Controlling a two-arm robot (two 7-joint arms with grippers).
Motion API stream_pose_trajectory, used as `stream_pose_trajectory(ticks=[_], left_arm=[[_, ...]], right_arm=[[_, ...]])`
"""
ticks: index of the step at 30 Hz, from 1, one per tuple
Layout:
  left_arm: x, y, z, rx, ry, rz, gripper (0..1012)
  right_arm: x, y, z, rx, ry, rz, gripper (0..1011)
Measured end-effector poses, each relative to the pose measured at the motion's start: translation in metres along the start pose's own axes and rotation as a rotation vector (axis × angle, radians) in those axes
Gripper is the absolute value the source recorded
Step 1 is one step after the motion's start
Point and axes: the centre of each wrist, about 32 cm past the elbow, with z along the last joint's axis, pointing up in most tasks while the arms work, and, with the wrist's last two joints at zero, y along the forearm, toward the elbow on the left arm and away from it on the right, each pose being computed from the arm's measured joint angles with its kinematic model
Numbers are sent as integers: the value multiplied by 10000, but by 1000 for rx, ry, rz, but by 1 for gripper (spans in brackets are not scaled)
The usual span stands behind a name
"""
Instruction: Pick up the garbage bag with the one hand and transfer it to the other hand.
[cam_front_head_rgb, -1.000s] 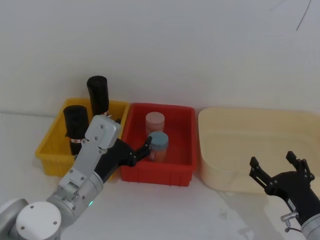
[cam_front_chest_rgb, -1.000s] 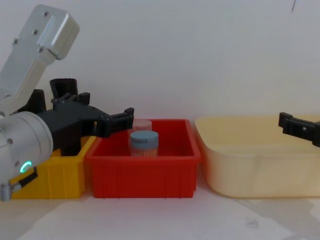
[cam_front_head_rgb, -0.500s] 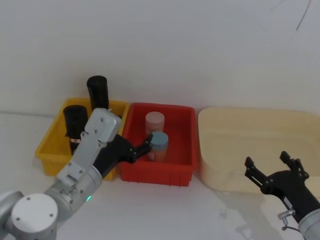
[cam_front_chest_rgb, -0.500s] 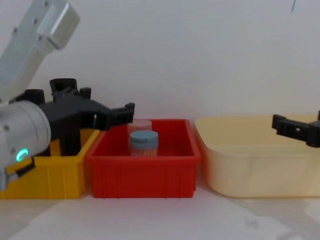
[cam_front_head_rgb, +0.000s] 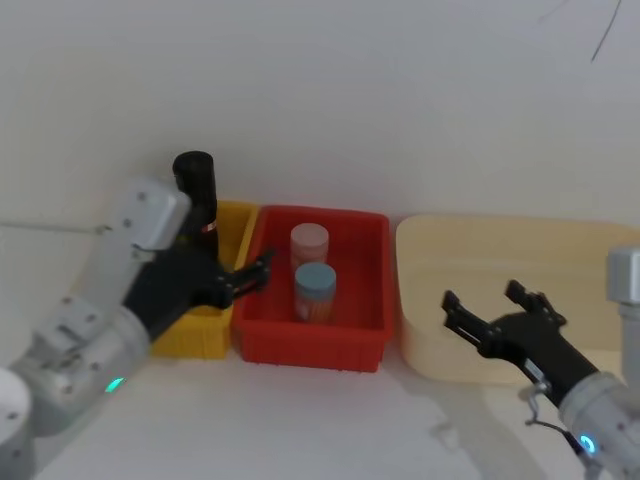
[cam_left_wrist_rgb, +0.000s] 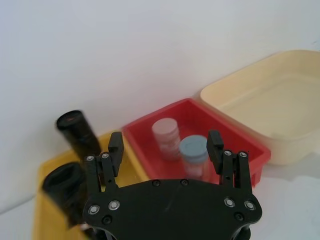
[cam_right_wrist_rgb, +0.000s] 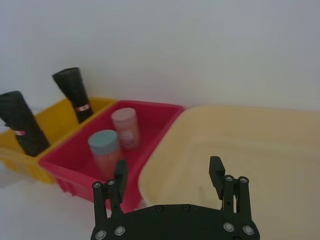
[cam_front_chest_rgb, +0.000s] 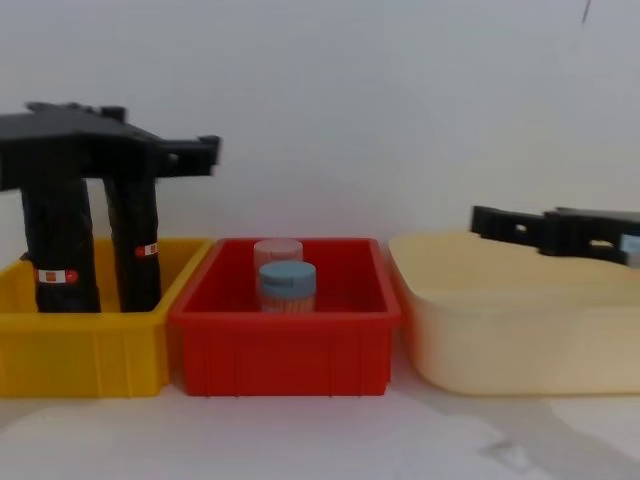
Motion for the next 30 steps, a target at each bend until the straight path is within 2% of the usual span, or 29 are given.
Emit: stream_pose_trajectory(ticks=[2,3,5,6,8,10,12,13,15,16,18,20,22,25,26,30], left_arm=[[30,83,15,15,5,7,1001],[65,161,35,22,10,18,1001],[118,246,65,26,11,33,1001],[165,325,77,34,15,46,1001],[212,399,84,42,22,56,1001],[289,511,90,51,31,74,1001],[339,575,89,55,41,82,1001],[396,640,84,61,48,94,1001],[444,687,75,65,59,98,1001],[490,726,69,67,65,102,1001],[564,773,50,72,74,108,1001],[586,783,43,72,79,107,1001],[680,802,-3,78,90,105,1001],[750,792,-41,80,97,98,1001],[792,779,-67,79,103,90,1001],[895,713,-142,83,115,74,1001]], right_arm=[[-30,59,48,-5,7,18,1000],[-39,76,62,-6,8,24,1000],[-76,129,105,-11,13,40,1000],[-88,144,117,-12,14,45,1000],[-117,184,151,-13,16,56,1000],[-154,234,191,-15,20,69,1000],[-187,280,224,-19,23,80,1000],[-200,296,233,-22,24,84,1000],[-236,346,257,-26,26,93,1000],[-243,355,261,-29,26,94,1000],[-276,404,281,-33,29,101,1000],[-297,434,289,-38,30,105,1000],[-326,473,299,-43,30,110,1000],[-356,514,307,-47,28,114,1000],[-372,536,305,-51,26,116,1000],[-406,591,304,-58,19,122,1000]])
